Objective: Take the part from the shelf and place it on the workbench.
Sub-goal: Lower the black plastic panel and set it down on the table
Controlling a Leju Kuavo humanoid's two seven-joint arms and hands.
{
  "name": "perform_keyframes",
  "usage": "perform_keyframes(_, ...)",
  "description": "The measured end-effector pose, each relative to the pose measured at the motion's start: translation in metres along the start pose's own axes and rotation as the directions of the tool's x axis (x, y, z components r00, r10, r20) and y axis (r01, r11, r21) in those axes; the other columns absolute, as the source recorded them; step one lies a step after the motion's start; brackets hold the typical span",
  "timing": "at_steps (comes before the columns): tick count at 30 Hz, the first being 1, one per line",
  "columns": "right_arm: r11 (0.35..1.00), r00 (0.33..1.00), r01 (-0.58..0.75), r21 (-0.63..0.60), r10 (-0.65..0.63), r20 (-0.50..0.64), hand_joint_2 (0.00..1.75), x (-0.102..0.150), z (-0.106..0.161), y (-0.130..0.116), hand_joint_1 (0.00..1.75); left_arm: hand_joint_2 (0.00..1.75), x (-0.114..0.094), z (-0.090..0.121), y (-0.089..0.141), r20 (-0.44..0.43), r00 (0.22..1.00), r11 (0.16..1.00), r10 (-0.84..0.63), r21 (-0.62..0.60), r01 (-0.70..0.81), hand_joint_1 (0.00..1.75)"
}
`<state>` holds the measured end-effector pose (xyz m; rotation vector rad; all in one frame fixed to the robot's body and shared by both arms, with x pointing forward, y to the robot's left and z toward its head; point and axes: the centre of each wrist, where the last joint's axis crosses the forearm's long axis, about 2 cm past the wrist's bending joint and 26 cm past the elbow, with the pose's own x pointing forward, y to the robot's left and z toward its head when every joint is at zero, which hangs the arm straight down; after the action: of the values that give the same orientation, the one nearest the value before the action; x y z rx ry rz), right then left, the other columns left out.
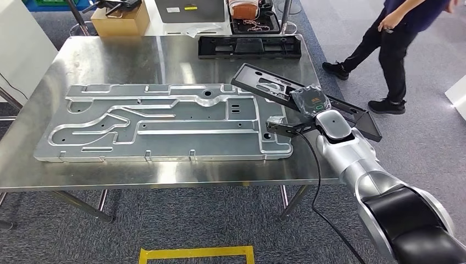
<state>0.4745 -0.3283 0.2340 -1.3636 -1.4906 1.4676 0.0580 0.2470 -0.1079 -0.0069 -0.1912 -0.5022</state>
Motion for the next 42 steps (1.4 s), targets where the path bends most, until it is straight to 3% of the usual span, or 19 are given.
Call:
perform_keyframes(2,1.000,1.000,0.005,0.005,-0.005,0.004,0.00,0.000,0.000,0.001,0.00,1.75,0.000,0.000,0.000,0.001,1.000,1.000,-0.017,0.006,0.017,0.00)
perform_keyframes(3,1.000,1.000,0.008,0.007,-0.008,0.007,0.00,0.000,0.000,0.001,0.00,1.75,0.000,0.000,0.000,0.003,1.000,1.000,-0.027,0.006,0.027,0.00)
perform_keyframes(7,1.000,1.000,0.013,0.015,-0.013,0.016,0.00,-0.001,0.001,0.002,0.00,0.00,0.001,0.000,0.000,0.008,0.999,0.999,-0.043,0.006,0.043,0.00)
perform_keyframes(42,0.998,0.999,0.045,0.051,-0.047,0.021,0.00,-0.008,0.020,0.024,0.00,0.00,-0.001,0.000,0.000,0.016,0.999,0.999,0.046,0.008,-0.046,0.00)
